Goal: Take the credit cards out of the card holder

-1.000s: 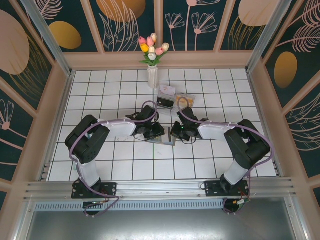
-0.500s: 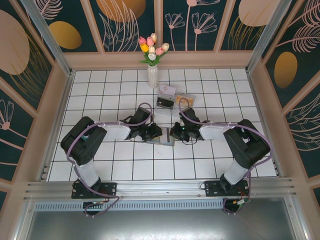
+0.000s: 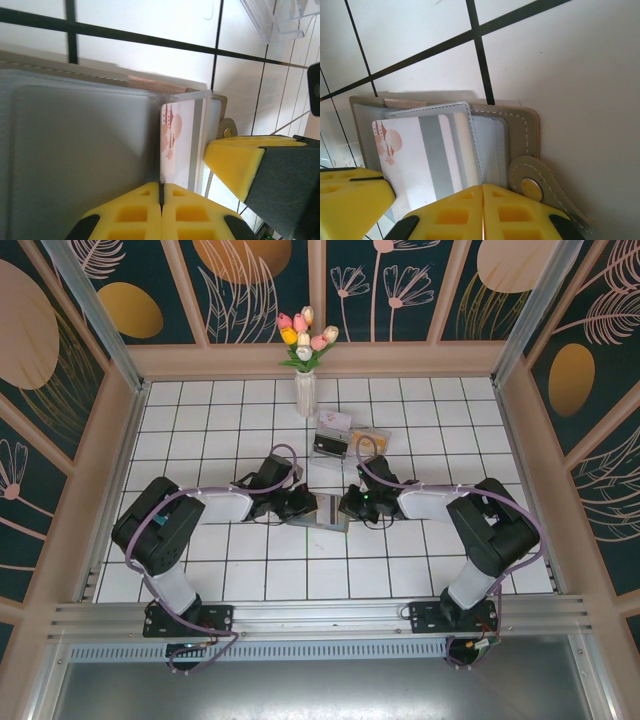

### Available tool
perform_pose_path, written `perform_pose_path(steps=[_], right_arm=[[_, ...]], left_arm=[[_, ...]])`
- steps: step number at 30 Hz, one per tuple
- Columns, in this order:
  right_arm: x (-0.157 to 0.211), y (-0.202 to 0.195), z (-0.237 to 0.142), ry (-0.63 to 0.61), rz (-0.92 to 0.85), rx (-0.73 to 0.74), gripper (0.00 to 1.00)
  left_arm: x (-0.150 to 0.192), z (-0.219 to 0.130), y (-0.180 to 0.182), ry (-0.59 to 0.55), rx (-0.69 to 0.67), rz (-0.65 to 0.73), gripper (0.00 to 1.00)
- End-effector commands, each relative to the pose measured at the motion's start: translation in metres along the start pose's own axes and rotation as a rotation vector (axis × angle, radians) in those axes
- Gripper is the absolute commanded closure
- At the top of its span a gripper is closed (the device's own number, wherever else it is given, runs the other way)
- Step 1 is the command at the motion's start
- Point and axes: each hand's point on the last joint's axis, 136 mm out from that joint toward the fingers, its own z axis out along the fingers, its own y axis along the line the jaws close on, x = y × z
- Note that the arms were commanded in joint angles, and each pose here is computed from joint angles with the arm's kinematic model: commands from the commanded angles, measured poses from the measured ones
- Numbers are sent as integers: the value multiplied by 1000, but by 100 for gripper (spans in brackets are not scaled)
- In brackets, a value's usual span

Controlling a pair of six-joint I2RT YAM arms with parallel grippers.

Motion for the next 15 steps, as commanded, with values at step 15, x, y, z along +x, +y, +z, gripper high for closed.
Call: perform_pose_path(steps=[15], right_arm=[[1,-24,-7,1,-10,134,88]], left_arm=[[-5,-16,5,-27,-14,39,100]])
